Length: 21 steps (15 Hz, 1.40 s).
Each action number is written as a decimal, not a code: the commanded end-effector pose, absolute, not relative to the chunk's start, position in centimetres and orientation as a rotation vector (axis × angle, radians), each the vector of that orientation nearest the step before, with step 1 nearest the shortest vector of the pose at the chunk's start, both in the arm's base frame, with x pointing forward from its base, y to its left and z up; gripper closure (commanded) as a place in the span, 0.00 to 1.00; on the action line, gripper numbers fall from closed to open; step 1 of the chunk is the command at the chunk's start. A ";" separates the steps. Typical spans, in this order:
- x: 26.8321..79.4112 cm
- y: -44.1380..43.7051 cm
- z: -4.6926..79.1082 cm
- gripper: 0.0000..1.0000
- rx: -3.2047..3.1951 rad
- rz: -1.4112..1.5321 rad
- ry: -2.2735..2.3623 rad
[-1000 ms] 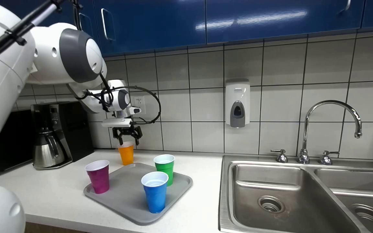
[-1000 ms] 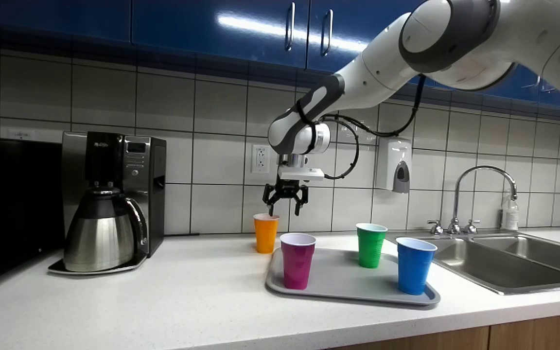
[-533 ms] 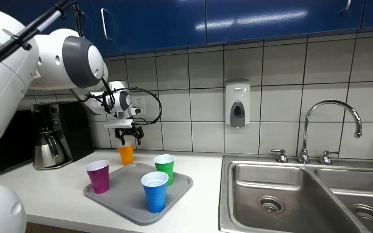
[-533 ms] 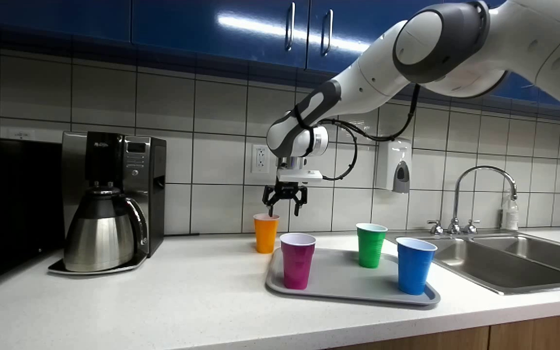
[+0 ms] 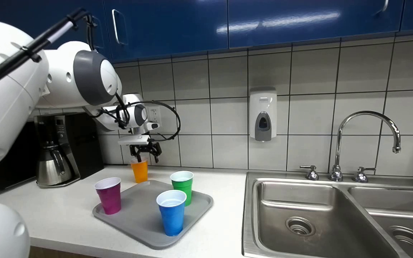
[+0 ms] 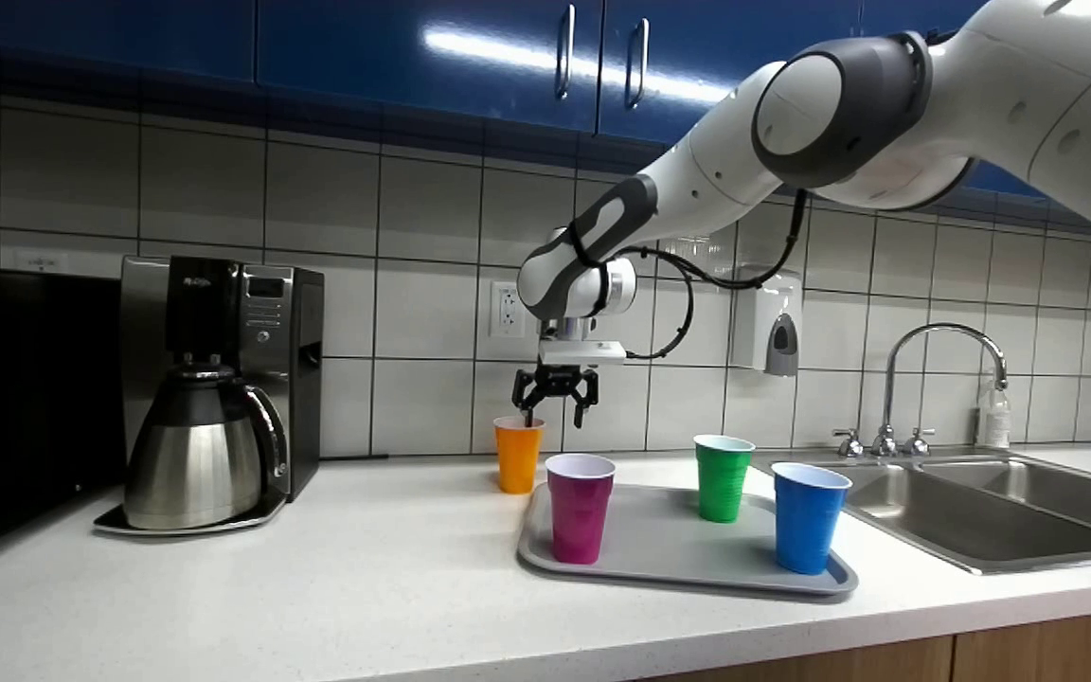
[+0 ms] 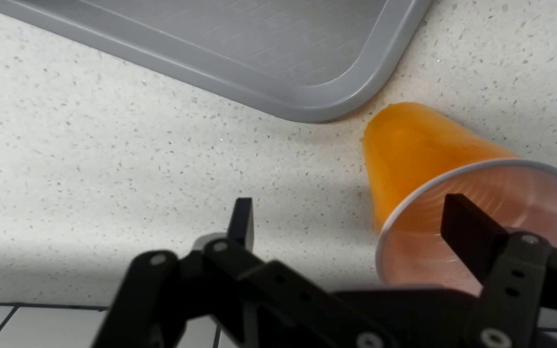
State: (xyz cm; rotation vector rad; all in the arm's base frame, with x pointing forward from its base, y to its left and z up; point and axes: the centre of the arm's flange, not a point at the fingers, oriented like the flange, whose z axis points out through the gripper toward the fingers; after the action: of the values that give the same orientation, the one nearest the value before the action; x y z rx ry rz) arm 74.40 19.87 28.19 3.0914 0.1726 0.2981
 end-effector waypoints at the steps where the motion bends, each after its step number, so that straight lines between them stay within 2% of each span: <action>1: 76.3 19.8 27.5 0.00 3.048 0.331 0.144; 16: 76.9 20.9 26.7 0.02 3.040 0.360 0.183; 17: 76.8 21.0 26.7 0.27 3.041 0.361 0.186; 18: 76.8 21.1 26.7 0.27 3.041 0.363 0.188; 21: 76.6 21.4 26.8 0.51 3.045 0.369 0.195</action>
State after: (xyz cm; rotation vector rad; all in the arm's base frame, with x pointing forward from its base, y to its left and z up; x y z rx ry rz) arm 75.94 20.81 26.47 3.0540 0.2066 0.3401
